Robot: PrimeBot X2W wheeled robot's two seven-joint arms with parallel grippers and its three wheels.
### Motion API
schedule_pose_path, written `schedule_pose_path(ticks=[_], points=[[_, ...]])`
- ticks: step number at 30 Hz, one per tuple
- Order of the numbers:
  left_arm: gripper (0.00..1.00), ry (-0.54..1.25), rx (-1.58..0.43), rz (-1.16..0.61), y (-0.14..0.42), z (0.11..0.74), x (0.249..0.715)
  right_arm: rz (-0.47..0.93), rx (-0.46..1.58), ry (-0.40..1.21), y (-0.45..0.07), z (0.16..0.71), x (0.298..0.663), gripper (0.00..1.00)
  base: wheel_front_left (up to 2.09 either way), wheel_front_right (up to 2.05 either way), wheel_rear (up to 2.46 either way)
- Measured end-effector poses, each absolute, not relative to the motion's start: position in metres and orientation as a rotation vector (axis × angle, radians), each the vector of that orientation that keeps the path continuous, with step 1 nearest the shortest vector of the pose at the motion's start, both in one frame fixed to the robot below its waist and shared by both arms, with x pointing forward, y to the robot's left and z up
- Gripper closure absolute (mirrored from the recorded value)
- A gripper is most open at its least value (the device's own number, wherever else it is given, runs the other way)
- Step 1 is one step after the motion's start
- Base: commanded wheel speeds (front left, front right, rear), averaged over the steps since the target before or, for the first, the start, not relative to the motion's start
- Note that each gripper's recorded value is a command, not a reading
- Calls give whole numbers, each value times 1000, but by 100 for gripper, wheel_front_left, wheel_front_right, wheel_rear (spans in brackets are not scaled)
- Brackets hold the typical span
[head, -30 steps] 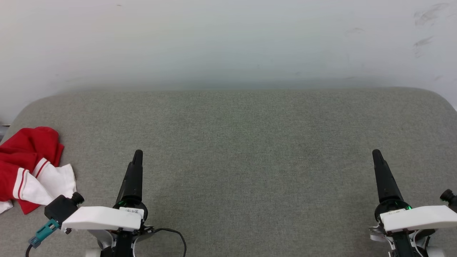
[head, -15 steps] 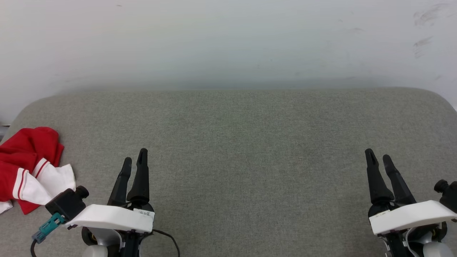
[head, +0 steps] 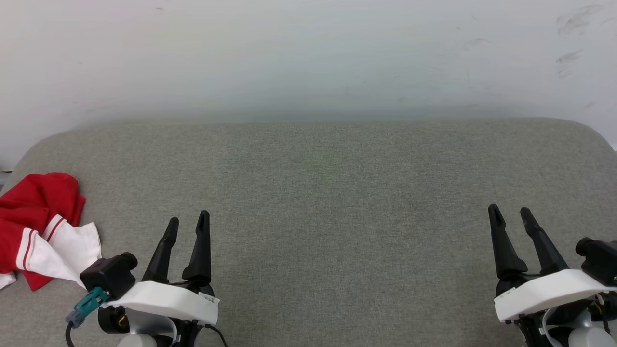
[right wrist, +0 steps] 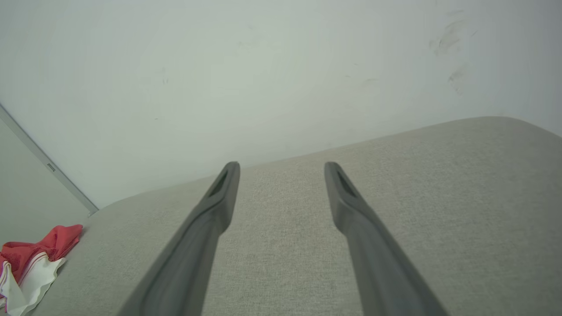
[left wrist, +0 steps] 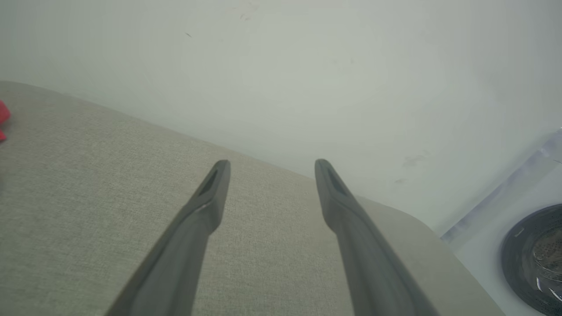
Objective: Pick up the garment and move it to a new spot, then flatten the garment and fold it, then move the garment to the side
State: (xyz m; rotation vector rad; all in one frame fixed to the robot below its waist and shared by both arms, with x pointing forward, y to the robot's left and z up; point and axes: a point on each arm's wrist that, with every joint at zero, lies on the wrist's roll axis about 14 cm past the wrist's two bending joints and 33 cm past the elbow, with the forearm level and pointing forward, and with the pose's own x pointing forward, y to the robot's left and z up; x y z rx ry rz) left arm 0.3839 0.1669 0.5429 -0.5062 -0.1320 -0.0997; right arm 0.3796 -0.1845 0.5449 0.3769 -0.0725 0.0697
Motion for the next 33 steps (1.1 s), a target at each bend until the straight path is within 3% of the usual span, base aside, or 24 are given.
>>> schedule_pose_path(ticks=[33], points=[[0, -143, -152, -94, 168, 535, 381, 58, 96, -83, -186, 553, 374, 0, 0, 0, 0]])
